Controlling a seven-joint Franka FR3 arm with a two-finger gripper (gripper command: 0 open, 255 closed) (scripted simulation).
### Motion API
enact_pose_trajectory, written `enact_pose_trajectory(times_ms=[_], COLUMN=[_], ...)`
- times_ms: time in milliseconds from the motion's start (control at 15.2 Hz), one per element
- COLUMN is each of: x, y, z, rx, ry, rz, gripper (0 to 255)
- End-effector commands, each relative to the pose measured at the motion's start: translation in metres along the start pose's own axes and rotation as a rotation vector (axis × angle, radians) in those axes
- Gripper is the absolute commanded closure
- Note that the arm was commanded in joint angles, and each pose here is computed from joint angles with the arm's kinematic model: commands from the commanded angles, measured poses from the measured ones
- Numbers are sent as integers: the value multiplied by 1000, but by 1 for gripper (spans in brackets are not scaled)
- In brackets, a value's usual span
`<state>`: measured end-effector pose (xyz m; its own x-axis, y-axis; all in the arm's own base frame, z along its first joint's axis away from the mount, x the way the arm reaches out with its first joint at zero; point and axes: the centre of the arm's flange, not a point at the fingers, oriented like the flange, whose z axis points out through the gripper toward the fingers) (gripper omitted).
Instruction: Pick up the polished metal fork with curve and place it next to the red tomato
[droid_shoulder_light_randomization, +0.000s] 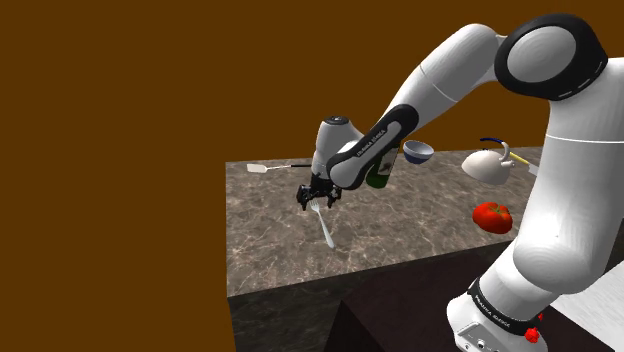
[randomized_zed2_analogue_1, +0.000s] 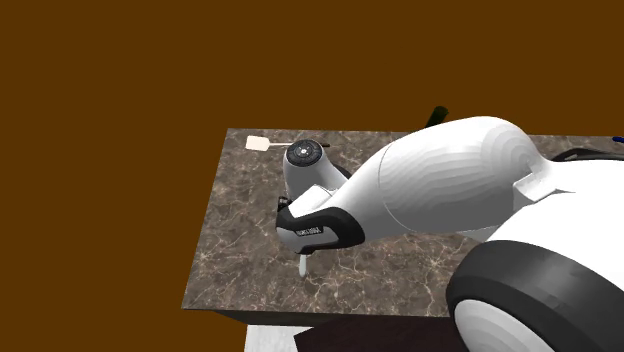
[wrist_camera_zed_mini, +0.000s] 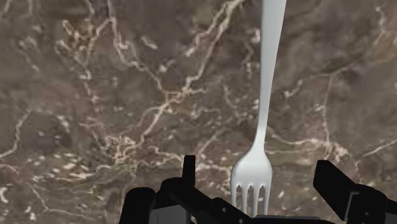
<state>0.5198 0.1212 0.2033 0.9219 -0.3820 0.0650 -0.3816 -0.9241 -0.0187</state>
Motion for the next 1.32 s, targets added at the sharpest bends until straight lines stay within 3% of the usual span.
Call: enact_pose_trajectory(times_ms=[0, 264, 330, 924, 1254], x=[1, 1, 1, 1, 2], y=[0, 0, 0, 0, -1], z=[1, 1, 1, 1, -25], rx=[0, 0, 0, 0, 0], ry=[0, 0, 0, 0, 0], rz=[0, 0, 0, 0, 0], gripper=[0, 0, 255, 255, 255])
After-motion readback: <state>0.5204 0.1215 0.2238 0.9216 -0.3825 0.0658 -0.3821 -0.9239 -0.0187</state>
